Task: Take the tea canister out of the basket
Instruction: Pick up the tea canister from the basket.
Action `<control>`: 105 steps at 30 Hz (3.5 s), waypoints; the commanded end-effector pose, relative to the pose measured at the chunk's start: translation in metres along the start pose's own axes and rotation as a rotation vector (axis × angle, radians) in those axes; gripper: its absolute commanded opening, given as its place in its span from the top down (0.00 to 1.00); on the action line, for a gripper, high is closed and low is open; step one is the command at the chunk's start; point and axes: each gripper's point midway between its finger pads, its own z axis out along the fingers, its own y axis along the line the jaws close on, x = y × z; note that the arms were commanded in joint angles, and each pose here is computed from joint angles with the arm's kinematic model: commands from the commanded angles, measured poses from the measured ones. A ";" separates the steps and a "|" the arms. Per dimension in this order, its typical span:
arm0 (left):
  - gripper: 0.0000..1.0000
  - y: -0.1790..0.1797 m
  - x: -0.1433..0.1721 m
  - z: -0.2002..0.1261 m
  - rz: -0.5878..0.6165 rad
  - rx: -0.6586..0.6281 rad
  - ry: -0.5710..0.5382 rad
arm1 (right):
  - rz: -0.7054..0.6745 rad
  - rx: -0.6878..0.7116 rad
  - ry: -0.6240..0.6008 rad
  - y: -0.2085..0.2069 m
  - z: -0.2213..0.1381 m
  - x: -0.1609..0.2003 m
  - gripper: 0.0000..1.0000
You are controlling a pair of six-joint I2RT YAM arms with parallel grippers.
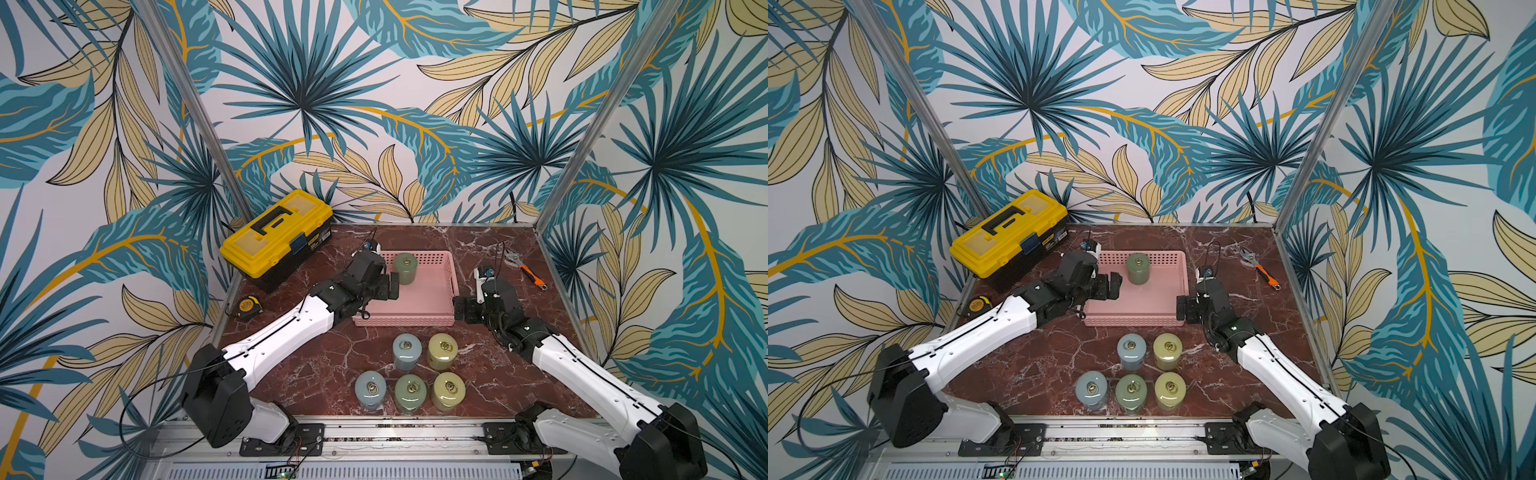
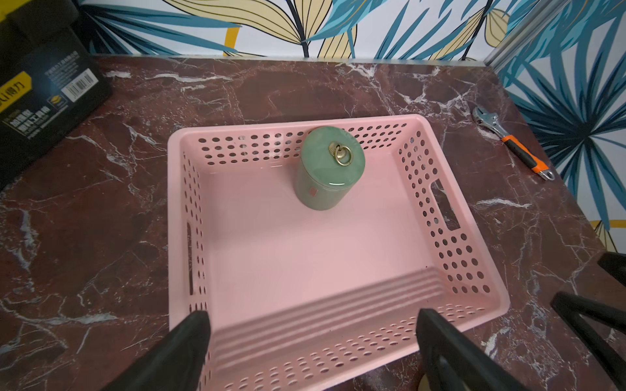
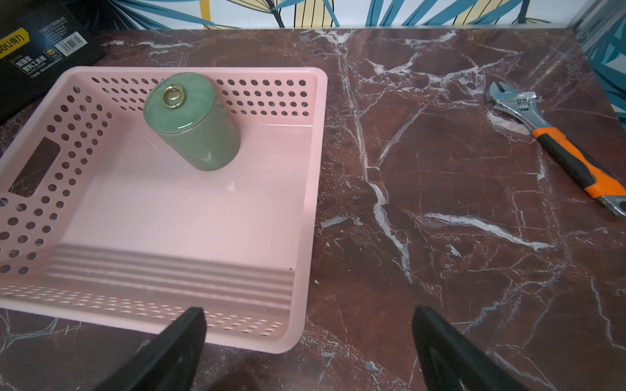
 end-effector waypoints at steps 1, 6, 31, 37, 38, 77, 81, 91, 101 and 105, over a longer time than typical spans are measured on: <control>0.00 -0.007 -0.011 0.007 0.000 -0.035 0.027 | 0.021 0.008 -0.079 -0.004 -0.005 -0.010 0.01; 0.00 -0.016 -0.014 0.030 -0.008 -0.060 0.067 | 0.033 0.000 -0.091 -0.005 -0.008 -0.009 0.01; 0.00 -0.035 -0.023 0.114 0.045 -0.125 0.120 | 0.040 0.024 -0.104 -0.011 -0.011 -0.006 0.01; 0.00 -0.036 -0.025 0.128 0.073 -0.141 0.111 | 0.040 0.022 -0.105 -0.011 -0.011 -0.006 0.01; 0.00 -0.037 -0.026 0.130 0.078 -0.143 0.110 | 0.038 0.023 -0.105 -0.011 -0.011 -0.006 0.01; 0.03 -0.028 -0.025 0.203 0.093 -0.114 0.120 | 0.024 0.030 -0.080 -0.010 0.000 -0.002 0.01; 0.09 -0.030 -0.026 0.205 0.103 -0.106 0.116 | 0.023 0.030 -0.078 -0.009 0.001 -0.002 0.01; 0.33 -0.035 -0.024 0.201 0.080 -0.078 0.134 | 0.022 0.032 -0.072 -0.009 0.002 -0.001 0.01; 0.45 -0.044 -0.055 0.160 0.042 -0.045 0.065 | 0.023 0.024 -0.070 -0.007 0.003 0.000 0.01; 0.46 -0.045 -0.064 0.142 0.044 -0.051 0.046 | 0.023 0.023 -0.071 -0.007 0.003 0.000 0.01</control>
